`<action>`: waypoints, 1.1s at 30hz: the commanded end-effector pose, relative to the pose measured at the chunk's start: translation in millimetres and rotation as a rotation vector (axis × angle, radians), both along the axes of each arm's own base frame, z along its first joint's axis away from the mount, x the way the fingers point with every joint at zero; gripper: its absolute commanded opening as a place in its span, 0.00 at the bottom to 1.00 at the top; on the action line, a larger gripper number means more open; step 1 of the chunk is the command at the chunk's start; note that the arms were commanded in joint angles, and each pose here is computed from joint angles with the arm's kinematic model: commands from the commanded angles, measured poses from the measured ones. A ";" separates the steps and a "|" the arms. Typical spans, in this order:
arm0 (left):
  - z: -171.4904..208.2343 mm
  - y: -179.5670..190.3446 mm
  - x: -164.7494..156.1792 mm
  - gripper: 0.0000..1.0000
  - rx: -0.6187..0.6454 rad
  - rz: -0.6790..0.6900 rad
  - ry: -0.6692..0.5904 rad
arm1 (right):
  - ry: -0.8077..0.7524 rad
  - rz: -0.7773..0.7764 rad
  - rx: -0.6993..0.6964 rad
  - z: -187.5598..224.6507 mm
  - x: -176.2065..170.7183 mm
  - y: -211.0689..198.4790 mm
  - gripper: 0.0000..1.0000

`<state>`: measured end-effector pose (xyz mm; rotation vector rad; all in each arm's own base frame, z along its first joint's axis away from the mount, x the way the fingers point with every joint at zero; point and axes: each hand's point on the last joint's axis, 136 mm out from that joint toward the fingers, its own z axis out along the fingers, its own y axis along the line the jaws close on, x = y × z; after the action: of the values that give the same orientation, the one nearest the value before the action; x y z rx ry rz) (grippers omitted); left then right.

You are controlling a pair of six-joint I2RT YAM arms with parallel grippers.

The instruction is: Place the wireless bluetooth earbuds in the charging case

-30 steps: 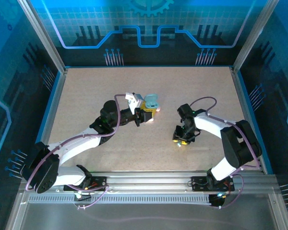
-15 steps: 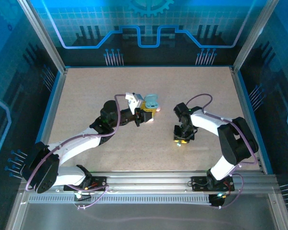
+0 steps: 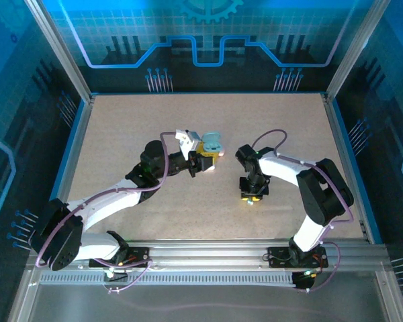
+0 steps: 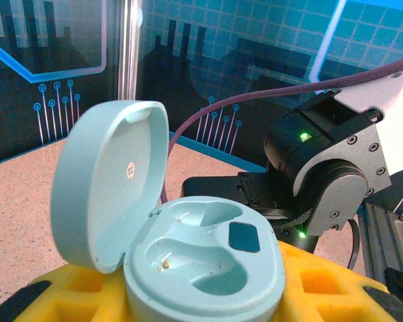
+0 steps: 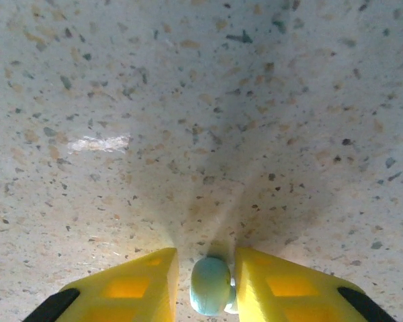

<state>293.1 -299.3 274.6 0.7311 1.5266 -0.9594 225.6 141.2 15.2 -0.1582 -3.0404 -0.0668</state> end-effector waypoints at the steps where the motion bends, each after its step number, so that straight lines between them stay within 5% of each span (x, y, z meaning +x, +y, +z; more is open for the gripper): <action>1: 1.6 1.7 -1.2 0.28 -0.002 0.006 -0.009 | 0.010 0.030 -0.043 2.4 -1.2 -2.4 0.26; 28: -0.7 4.0 -1.8 0.28 0.003 0.014 -0.005 | 0.030 0.097 -0.060 1.5 -4.5 -0.6 0.22; 33: -0.1 7.5 -0.8 0.29 0.002 0.028 -0.010 | -0.018 0.107 0.059 20.3 2.0 17.4 0.21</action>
<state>293.3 -298.4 267.8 0.7288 1.5518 -0.9549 223.1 145.1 15.9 -0.0342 -3.0233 -0.0392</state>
